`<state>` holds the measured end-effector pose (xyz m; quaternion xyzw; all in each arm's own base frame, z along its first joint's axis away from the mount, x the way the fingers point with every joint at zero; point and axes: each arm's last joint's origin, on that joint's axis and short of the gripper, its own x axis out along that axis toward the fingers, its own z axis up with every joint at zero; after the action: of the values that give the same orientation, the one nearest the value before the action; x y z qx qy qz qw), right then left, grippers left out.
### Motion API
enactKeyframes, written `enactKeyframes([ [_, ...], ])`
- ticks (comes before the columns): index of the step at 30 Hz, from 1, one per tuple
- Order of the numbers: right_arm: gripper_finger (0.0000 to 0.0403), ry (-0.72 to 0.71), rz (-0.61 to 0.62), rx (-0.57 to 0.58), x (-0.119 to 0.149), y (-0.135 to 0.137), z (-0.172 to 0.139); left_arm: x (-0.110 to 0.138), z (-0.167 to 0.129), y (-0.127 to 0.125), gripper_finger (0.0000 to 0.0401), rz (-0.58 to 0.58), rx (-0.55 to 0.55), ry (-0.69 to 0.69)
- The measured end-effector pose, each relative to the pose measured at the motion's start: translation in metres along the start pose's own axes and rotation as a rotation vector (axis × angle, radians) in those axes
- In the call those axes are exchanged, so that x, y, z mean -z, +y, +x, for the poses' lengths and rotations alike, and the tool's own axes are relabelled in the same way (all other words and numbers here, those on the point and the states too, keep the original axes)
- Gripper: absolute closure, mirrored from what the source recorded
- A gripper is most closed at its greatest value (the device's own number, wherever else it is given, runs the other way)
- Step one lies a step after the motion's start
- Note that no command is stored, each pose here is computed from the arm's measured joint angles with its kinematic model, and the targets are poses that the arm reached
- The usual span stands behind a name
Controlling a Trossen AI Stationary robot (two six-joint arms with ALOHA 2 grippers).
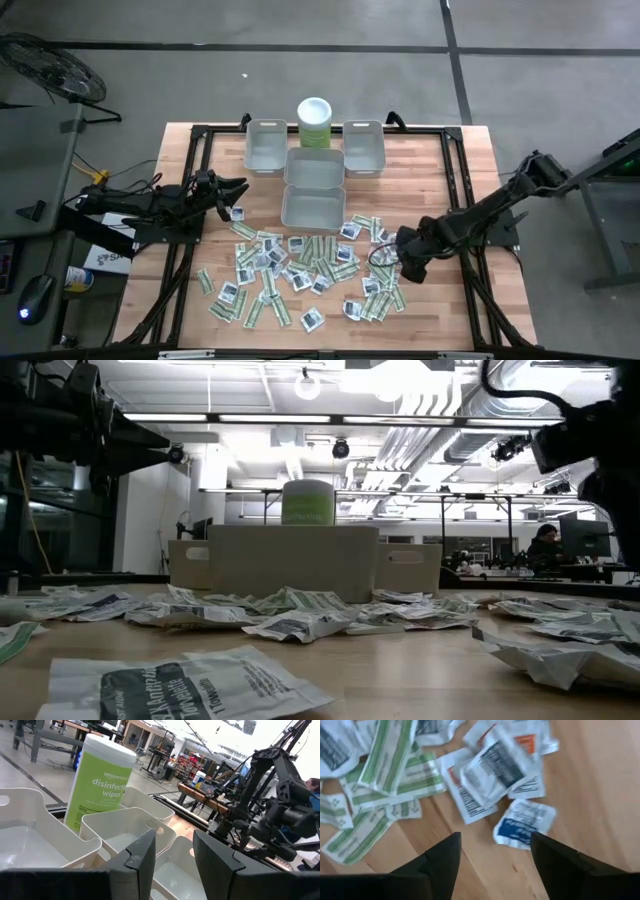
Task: Pick & Place First Aid Supplies
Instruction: Put the alcohol pad into the top center bin
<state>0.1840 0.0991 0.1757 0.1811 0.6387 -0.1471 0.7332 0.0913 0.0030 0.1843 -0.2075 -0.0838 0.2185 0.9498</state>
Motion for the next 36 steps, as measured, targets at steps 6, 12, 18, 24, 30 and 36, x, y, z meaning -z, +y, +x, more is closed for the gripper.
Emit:
enactKeyframes([
  [6, 0.019, 0.004, -0.048, -0.01, 0.021, 0.001, 0.017, 0.0, 0.0, 0.0, 0.027, 0.0, 0.0, 0.0],
  [12, 0.0208, -0.035, -0.129, 0.007, 0.027, 0.001, 0.021, 0.0, 0.0, 0.0, 0.027, 0.0, 0.0, 0.0],
  [18, 0.0227, -0.078, -0.162, 0.057, 0.028, 0.0, 0.021, 0.0, 0.0, 0.0, 0.027, 0.0, 0.0, 0.0],
  [24, 0.0245, -0.08, -0.163, 0.054, 0.031, -0.004, 0.028, 0.0, 0.0, 0.0, 0.027, 0.0, 0.0, 0.0],
  [30, 0.0261, -0.044, -0.162, -0.005, 0.036, -0.008, 0.039, 0.0, 0.0, 0.0, 0.027, 0.0, 0.0, 0.0],
  [36, 0.0282, -0.057, -0.154, 0.004, 0.036, -0.01, 0.041, 0.0, 0.0, 0.0, 0.027, 0.0, 0.0, 0.0],
])
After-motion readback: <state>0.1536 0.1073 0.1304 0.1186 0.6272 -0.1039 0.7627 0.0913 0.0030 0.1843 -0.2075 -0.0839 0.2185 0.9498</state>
